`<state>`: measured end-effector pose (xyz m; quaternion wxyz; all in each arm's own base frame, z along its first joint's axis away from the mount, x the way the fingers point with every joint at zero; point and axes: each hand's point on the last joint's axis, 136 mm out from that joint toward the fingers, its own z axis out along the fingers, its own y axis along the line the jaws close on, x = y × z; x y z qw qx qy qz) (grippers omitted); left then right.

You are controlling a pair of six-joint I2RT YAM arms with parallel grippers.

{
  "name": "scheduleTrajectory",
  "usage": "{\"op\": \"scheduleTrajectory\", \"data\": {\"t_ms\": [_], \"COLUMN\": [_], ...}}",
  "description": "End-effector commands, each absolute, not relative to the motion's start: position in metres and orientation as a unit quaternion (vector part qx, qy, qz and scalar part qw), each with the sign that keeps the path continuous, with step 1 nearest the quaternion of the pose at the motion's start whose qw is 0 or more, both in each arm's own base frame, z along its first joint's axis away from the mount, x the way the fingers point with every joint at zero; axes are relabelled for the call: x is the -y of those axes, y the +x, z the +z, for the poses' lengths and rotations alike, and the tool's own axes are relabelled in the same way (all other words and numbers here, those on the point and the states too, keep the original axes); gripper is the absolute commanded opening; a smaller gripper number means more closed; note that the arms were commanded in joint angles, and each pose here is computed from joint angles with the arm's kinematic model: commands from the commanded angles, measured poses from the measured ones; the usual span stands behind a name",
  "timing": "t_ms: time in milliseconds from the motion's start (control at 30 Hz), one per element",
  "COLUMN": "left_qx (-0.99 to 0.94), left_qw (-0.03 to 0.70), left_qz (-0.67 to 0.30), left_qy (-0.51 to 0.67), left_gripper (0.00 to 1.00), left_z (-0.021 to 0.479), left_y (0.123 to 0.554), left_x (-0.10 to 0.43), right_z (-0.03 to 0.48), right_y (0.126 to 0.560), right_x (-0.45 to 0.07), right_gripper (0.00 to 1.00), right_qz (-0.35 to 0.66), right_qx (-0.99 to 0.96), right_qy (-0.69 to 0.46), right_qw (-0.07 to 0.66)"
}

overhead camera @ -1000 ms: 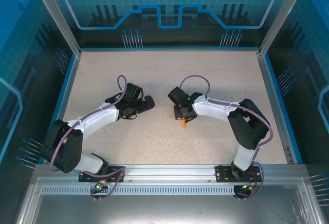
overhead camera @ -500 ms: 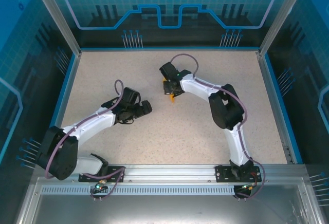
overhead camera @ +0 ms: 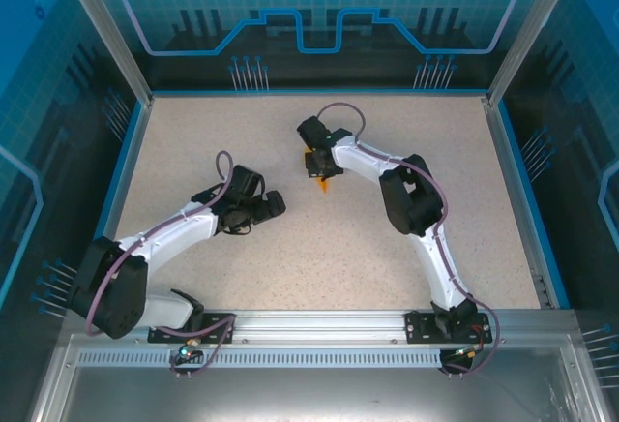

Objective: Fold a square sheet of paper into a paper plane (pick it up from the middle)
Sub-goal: Move the paper plane to the top-center of the table, then reset both arms

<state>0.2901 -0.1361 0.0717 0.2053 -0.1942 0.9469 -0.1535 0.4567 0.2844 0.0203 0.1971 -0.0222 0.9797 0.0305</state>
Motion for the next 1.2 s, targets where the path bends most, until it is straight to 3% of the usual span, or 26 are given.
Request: {"op": "scheduleTrajectory", "data": {"t_ms": [0, 167, 367, 533, 700, 933, 1167], "left_qx": [-0.952, -0.953, -0.942, -0.919, -0.886, -0.833, -0.826], "left_qw": [0.193, 0.212, 0.278, 0.349, 0.417, 0.488, 0.520], "left_qz": [-0.143, -0.120, -0.047, 0.014, 0.069, 0.152, 0.135], "left_qy": [-0.188, -0.181, -0.179, -0.181, -0.188, -0.211, -0.172], "left_gripper": [0.99, 0.99, 0.99, 0.99, 0.99, 0.99, 0.99], "left_z": [0.069, 0.082, 0.124, 0.159, 0.181, 0.176, 0.149], "left_y": [0.288, 0.297, 0.315, 0.328, 0.337, 0.342, 0.356], "left_x": [0.133, 0.126, 0.100, 0.069, 0.033, -0.021, -0.030], "right_z": [0.005, 0.063, 0.162, 0.220, 0.231, 0.206, 0.164], "right_y": [0.446, 0.449, 0.437, 0.417, 0.396, 0.359, 0.339], "right_x": [-0.277, -0.288, -0.281, -0.226, -0.132, -0.013, 0.028], "right_gripper": [0.18, 0.26, 0.51, 0.80, 0.99, 0.99, 0.99], "right_qz": [0.020, 0.048, 0.085, 0.055, -0.051, -0.145, -0.156], "right_qx": [-0.987, -0.978, -0.954, -0.928, -0.902, -0.853, -0.824], "right_qy": [-0.021, -0.029, -0.029, 0.005, 0.051, 0.114, 0.104], "right_qw": [0.158, 0.202, 0.287, 0.369, 0.426, 0.488, 0.535]}}
